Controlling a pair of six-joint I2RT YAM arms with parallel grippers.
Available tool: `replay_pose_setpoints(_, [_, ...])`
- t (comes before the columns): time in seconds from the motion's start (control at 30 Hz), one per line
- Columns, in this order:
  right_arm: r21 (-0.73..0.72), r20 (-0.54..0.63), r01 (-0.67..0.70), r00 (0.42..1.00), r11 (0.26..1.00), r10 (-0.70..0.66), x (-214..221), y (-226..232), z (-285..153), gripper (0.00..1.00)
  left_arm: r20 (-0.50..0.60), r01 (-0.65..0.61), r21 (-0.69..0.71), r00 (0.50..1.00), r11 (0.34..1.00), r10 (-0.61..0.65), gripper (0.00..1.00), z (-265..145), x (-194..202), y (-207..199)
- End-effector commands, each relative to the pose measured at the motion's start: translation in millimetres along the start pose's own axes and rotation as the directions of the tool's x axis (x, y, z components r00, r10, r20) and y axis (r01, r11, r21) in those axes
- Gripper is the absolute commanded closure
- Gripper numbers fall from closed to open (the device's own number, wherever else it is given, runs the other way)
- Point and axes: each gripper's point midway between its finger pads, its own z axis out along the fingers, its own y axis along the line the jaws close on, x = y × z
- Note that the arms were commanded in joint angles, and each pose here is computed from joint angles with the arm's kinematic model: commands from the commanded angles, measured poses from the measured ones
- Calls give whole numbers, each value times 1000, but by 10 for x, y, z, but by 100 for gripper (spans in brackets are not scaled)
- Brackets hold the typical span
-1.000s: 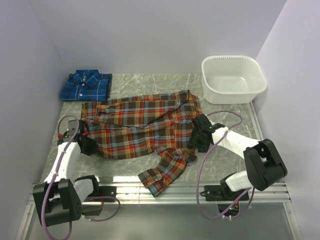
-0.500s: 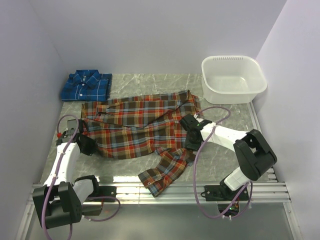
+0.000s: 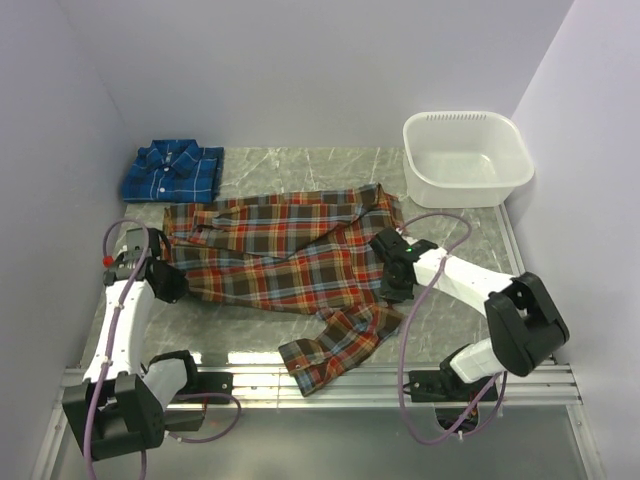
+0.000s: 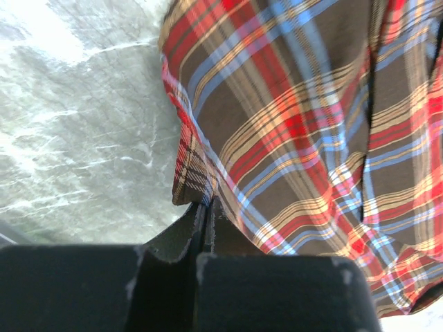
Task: Fold and stack the long sleeve shirts
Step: Fold the shirt
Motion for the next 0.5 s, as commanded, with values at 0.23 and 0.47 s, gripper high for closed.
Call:
replay_pose_setpoints(0.23, [-40, 10, 67, 998, 997, -66, -268, -181, -385, 100, 81, 40, -14, 996, 999, -38, 99, -316, -158, 88])
replay_pose_setpoints(0.47, [-67, 12, 125, 992, 990, -124, -555, -5, -532, 100, 102, 45, -22, 994, 999, -42, 99, -260, -276, 43])
